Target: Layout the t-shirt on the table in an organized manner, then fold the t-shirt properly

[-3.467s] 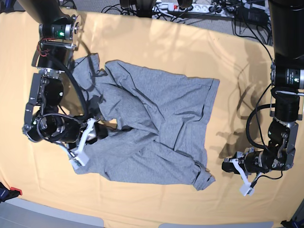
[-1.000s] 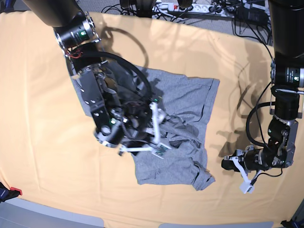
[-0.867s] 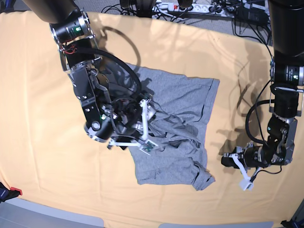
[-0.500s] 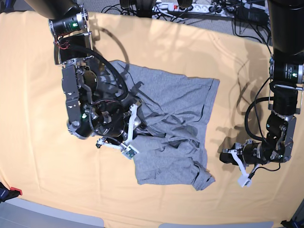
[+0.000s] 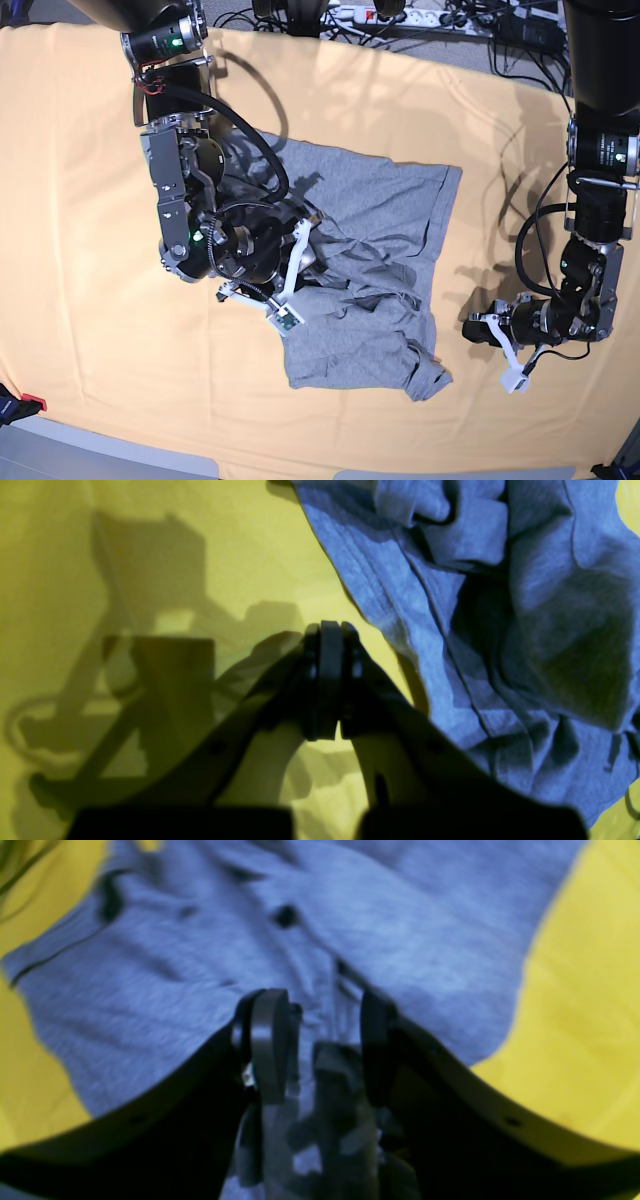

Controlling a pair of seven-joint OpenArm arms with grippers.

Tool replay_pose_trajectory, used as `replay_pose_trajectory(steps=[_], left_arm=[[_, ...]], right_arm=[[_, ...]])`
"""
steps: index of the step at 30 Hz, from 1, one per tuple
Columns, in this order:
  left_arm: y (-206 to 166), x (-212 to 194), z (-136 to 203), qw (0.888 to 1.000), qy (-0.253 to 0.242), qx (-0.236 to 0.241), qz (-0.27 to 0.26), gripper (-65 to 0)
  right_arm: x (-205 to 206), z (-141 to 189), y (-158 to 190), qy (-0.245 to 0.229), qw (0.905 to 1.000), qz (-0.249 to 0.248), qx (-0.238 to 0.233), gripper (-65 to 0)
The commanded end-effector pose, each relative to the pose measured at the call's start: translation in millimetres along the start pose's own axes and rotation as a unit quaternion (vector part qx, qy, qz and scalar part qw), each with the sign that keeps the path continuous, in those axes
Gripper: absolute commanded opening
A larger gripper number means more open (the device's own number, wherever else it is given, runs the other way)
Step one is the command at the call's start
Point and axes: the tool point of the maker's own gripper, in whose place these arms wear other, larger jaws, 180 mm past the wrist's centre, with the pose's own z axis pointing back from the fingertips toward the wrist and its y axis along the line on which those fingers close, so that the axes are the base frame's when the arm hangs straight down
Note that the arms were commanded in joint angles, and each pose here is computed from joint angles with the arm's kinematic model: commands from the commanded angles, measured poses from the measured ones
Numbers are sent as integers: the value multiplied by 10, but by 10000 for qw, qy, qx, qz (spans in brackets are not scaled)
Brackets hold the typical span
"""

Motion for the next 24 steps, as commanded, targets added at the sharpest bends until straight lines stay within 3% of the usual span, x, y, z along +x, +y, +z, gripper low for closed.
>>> replay_pose_trajectory(steps=[1, 7, 20, 24], left_arm=[[-10, 308, 130, 9992, -383, -23, -119, -650], [4, 300, 140, 9993, -367, -6, -116, -650], [2, 298, 138, 9993, -363, -9, -114, -650], [2, 295, 138, 9993, -356, -9, -114, -650]], right_arm=[[204, 42, -20, -352, 9994, 6, -14, -401], [240, 24, -26, -713, 9971, -258, -90, -401], [136, -167, 49, -628, 9963, -583, 71, -401], [134, -164, -70, -622, 9958, -626, -254, -401]])
